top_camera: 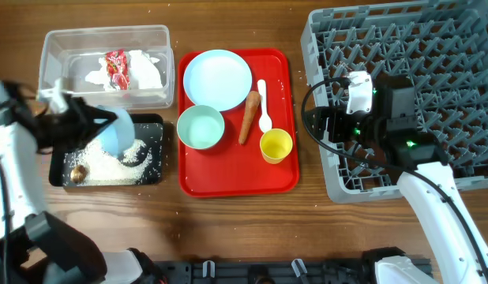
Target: Sort waste into correct bins and load items into the dishwasher rack
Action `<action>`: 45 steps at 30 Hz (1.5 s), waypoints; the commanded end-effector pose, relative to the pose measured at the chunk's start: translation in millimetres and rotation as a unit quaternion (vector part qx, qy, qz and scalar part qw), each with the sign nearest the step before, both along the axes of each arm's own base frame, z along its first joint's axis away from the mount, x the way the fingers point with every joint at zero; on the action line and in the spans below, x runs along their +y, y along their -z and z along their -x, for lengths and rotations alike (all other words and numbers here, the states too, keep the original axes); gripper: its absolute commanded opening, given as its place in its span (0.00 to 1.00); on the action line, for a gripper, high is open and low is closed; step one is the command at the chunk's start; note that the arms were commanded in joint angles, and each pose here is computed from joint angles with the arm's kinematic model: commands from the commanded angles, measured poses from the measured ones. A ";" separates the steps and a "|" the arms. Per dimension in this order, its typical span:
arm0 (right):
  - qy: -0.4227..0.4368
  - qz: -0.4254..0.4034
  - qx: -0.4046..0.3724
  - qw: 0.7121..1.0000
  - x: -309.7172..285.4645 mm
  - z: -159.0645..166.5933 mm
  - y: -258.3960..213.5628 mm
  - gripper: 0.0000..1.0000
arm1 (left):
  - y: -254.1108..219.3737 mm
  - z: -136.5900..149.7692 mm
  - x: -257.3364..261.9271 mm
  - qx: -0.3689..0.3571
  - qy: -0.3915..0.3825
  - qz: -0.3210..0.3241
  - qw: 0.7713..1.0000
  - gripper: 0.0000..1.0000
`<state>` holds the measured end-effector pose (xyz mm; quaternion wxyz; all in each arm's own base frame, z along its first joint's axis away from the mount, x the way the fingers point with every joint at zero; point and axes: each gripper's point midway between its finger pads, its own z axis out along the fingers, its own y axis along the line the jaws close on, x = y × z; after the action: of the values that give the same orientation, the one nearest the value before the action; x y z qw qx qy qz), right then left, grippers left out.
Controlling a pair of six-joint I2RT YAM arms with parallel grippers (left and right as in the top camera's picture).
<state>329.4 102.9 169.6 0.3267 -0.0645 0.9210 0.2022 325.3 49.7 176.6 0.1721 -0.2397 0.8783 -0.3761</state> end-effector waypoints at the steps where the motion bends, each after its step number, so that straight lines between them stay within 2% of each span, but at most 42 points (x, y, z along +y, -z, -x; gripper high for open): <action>1: -0.003 0.008 -0.009 1.000 -1.3 -4.1 -4.3 1.00 | -57.8 1.5 5.0 -0.142 0.009 0.097 0.985 0.04; 4: -0.003 0.009 -0.004 1.000 -1.5 -2.6 -2.9 1.00 | -61.9 7.6 17.3 -0.161 -0.015 0.123 0.979 0.04; 9: -0.003 0.010 0.009 1.000 -2.2 2.3 1.4 1.00 | -91.0 17.6 28.0 -0.239 -0.059 0.259 0.934 0.04; 10: -0.003 0.011 0.012 1.000 -2.3 3.2 2.1 1.00 | -88.0 19.7 30.5 -0.234 -0.069 0.266 0.932 0.04; 15: -0.003 0.011 0.015 1.000 -2.5 4.3 3.1 1.00 | -79.2 26.6 37.6 -0.218 -0.098 0.283 0.929 0.04; 16: -0.003 0.011 0.015 1.000 -2.5 4.4 3.1 1.00 | -78.9 25.9 42.8 -0.236 -0.094 0.265 0.930 0.04; 18: -0.001 0.010 0.016 1.000 -2.4 4.5 3.2 1.00 | -75.9 25.9 50.8 -0.232 -0.106 0.268 0.929 0.04; 20: -0.002 0.007 0.017 1.000 -1.6 4.8 2.9 1.00 | -68.5 25.7 57.6 -0.231 -0.109 0.244 0.935 0.04; 27: -0.003 0.006 0.016 1.000 -1.3 4.6 2.6 1.00 | -62.6 30.2 65.0 -0.222 -0.125 0.235 0.938 0.04; 31: -0.003 0.006 0.014 1.000 -1.2 3.7 1.8 1.00 | -58.7 26.6 65.8 -0.233 -0.111 0.207 0.944 0.04; 35: -0.003 0.005 0.008 1.000 -0.9 1.6 0.0 1.00 | -54.7 17.7 32.6 -0.224 -0.045 0.159 0.960 0.04; 39: -0.003 0.004 -0.003 1.000 -0.4 -2.2 -3.3 1.00 | -32.3 11.7 -18.3 -0.131 0.040 0.024 0.990 0.04; 41: -0.003 0.003 -0.011 1.000 0.0 -5.2 -6.1 1.00 | -28.0 12.9 -47.0 -0.112 0.088 -0.030 0.989 0.04; 43: -0.003 0.002 -0.014 1.000 0.1 -6.0 -6.8 1.00 | -28.0 18.6 -89.2 -0.115 0.160 -0.066 0.978 0.04; 45: -0.003 0.002 -0.014 1.000 0.1 -6.0 -6.8 1.00 | -13.0 26.6 -120.9 -0.079 0.206 -0.115 0.969 0.04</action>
<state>330.4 103.1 170.5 0.3294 -0.0651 0.9199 0.2026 305.5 -45.1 205.5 0.2174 -0.0440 0.8823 -0.4152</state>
